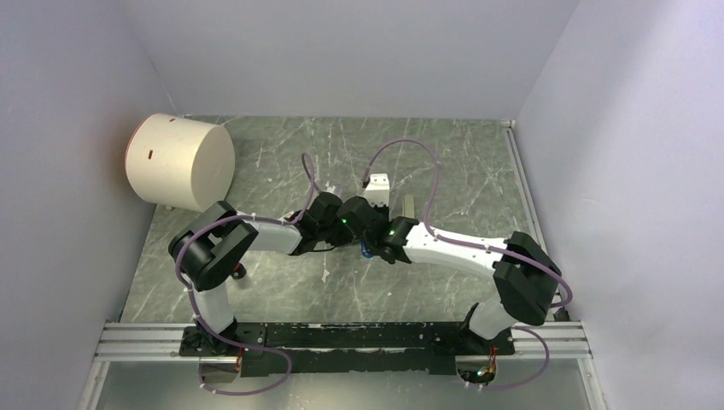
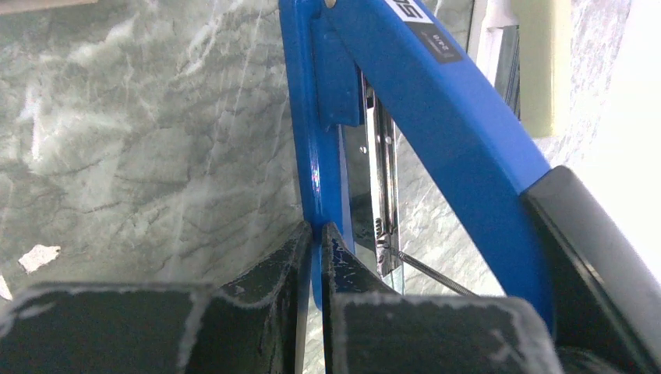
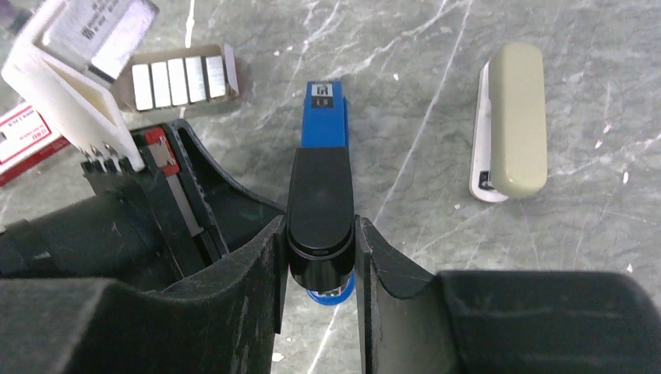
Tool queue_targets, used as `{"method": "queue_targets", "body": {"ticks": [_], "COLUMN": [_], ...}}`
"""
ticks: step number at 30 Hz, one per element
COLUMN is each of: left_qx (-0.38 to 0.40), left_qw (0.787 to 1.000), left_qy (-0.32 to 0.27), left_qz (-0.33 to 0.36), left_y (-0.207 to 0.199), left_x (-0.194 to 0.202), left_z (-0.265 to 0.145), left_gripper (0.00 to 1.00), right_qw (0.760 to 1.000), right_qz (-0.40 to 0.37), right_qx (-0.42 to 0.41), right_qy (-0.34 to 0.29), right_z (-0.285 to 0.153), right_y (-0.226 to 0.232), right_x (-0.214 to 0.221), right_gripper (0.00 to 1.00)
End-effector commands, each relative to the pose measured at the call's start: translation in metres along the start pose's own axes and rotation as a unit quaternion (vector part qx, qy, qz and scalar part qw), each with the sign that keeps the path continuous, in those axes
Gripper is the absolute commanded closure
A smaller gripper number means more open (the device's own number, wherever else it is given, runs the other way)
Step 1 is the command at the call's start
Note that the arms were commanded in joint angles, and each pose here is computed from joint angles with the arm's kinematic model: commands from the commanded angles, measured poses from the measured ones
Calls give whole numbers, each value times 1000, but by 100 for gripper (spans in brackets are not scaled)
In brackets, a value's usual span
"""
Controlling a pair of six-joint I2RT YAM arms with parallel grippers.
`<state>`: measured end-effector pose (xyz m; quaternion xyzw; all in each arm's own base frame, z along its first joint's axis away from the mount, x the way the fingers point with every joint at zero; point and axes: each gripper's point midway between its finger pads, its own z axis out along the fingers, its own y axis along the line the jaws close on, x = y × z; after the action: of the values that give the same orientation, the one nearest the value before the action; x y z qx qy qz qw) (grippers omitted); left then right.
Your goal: Load the staples into the stapler
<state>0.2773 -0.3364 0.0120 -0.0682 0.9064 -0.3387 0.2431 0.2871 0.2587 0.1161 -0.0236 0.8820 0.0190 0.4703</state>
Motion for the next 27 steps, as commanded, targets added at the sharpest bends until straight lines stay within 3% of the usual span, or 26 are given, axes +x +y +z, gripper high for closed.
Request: {"method": "queue_targets", "body": {"ticks": [1, 13, 27], "left_qx": [-130, -123, -86], "left_qw": [989, 990, 996], "left_qy": [71, 62, 19], "left_qz": [18, 22, 12], "left_y": [81, 76, 57], "left_x": [49, 44, 29], "left_z": [-1, -3, -24], "left_gripper": [88, 87, 81], "right_qw": [999, 997, 974], "right_qz": [7, 0, -35], "right_qx": [26, 13, -8], "right_qy": [20, 81, 223], "right_z": [5, -2, -2], "right_y": [-9, -6, 4], "right_x": [21, 57, 107], "right_gripper": [80, 80, 80]}}
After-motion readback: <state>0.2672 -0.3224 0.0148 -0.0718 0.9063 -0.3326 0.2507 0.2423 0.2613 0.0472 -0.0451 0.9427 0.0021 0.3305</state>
